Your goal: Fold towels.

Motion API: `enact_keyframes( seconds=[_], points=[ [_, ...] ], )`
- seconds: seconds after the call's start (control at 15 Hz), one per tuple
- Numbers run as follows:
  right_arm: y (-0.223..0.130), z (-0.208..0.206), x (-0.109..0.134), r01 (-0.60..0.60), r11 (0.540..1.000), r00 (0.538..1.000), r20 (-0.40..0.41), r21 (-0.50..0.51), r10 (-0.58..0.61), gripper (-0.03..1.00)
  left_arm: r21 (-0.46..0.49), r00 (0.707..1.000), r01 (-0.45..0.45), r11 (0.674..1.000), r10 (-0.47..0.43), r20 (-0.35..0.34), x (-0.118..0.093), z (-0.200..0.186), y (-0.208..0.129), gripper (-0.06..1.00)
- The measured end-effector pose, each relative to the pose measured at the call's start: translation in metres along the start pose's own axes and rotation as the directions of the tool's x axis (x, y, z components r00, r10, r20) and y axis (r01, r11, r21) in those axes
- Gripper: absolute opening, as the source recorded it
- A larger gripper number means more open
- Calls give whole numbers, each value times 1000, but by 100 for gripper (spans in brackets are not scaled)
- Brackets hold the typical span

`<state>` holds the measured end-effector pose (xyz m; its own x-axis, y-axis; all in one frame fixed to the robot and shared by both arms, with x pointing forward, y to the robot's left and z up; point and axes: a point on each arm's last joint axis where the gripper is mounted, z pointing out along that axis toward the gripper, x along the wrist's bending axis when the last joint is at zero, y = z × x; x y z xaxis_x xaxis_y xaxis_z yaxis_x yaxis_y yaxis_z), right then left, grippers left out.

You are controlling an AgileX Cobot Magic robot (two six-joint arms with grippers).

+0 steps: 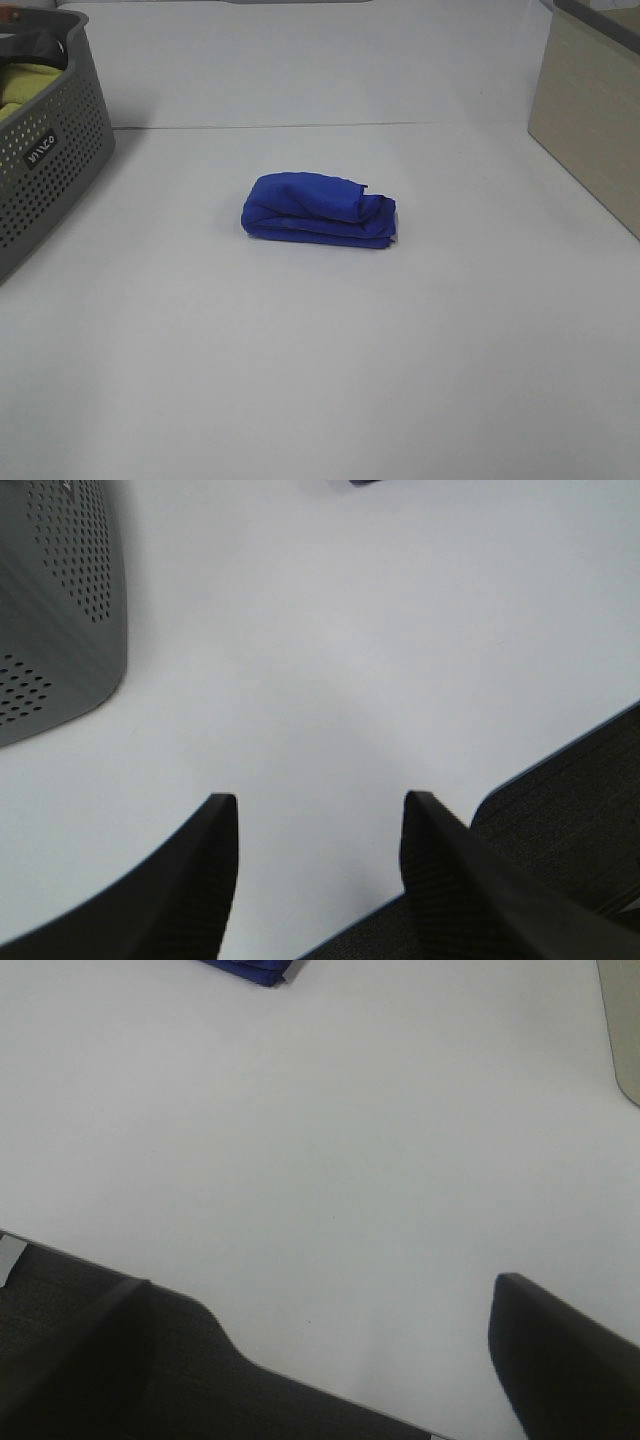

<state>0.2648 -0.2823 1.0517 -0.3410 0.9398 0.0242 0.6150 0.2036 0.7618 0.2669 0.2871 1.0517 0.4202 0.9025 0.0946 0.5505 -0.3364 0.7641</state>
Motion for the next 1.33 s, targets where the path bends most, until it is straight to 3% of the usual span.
enact_keyframes(
  seconds=[0.47,0.6,0.73,0.93,1.13,1.33],
  points=[
    [0,0,0,-1,1000,1000,-2,0,1,85,0,1000,0,1000,0,0,0,0,0,49],
    [0,0,0,-10,1000,1000,5,-1,10,85,3,999,34,999,-34,-37,1,0,0,49],
    [0,-2,-2,-64,998,996,67,-23,65,85,-4,990,91,996,-91,-107,4,-1,-1,49],
    [-6,-10,-2,-120,987,977,162,-104,136,85,-91,956,157,983,-174,-236,2,-12,-9,49],
    [-15,-21,4,-97,976,976,175,-195,132,85,-198,945,129,972,-181,-273,-6,-26,-18,49],
    [-19,-26,7,-85,966,977,171,-243,129,85,-211,944,123,970,-180,-275,-7,-27,-19,49]
  ],
)
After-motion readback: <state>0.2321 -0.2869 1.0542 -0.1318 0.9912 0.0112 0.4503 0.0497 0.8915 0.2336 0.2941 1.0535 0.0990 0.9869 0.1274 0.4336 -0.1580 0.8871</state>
